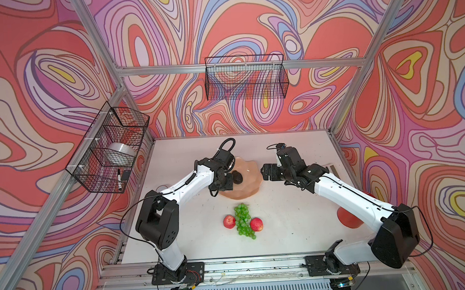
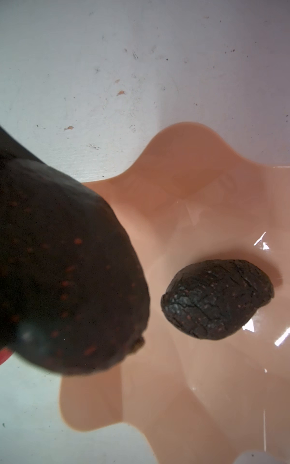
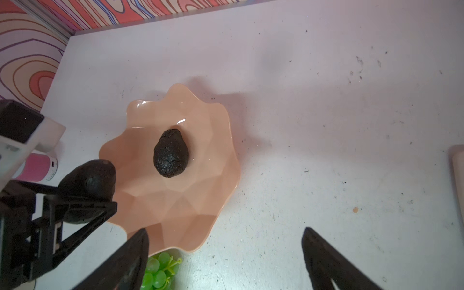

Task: Place and organize the fake fruits in the fruit bowl
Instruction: 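Place the larger avocado beside the other in the bowl, open left gripper, then grasp the red apple nearest the right gripper, then lower the apple into the bowl in front of the avocados, release, then grasp the other red apple with the left gripper while the right gripper withdraws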

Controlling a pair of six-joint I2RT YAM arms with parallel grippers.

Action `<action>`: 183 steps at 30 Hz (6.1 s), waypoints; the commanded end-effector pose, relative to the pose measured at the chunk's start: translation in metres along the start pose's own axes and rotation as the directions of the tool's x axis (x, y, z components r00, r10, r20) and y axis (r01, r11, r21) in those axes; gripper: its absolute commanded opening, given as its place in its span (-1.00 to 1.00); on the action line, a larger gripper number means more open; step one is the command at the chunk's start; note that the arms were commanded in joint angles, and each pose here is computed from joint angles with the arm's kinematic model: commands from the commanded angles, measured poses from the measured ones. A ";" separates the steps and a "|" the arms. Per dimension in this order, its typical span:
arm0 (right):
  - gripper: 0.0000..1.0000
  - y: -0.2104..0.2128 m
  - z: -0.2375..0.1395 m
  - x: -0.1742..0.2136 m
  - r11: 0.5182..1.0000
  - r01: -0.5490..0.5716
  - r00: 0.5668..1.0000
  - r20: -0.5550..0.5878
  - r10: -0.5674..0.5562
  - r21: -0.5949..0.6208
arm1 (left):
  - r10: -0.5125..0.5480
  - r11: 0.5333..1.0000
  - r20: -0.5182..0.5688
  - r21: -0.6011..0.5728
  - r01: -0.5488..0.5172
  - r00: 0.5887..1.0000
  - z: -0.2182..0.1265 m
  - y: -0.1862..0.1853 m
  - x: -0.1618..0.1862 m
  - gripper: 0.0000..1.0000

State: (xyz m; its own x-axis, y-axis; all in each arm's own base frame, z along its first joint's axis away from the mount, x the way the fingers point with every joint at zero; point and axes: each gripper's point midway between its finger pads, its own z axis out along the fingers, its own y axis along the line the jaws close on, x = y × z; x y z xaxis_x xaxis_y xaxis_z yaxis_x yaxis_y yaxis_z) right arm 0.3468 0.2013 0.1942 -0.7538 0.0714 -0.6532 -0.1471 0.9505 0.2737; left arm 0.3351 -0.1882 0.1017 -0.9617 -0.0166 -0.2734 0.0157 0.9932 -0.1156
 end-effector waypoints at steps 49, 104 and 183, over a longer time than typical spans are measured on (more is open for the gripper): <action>0.78 0.069 -0.004 0.201 0.957 0.205 0.880 -0.389 -0.272 -0.204 | -0.345 0.939 0.579 0.213 0.272 0.739 -0.141 0.086 -0.066 0.85; 0.04 0.060 0.132 0.060 0.975 0.216 0.948 -0.251 -0.196 0.053 | -0.315 0.923 0.299 0.319 0.217 0.901 -0.124 0.095 0.100 0.85; 0.87 0.032 -0.009 -0.005 0.995 0.079 0.995 0.054 -0.082 0.059 | 0.041 0.983 0.278 0.159 -0.088 0.960 -0.061 -0.034 0.044 -0.11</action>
State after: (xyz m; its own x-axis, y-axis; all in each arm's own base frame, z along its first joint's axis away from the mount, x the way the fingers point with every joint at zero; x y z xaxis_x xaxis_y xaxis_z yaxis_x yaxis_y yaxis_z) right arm 0.3450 0.2394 0.2057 -0.7102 -0.0143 -0.7038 -0.1928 0.9655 0.1749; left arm 0.2619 -0.2073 0.1584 -0.8459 -0.0440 -0.5315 0.1109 0.9603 -0.2561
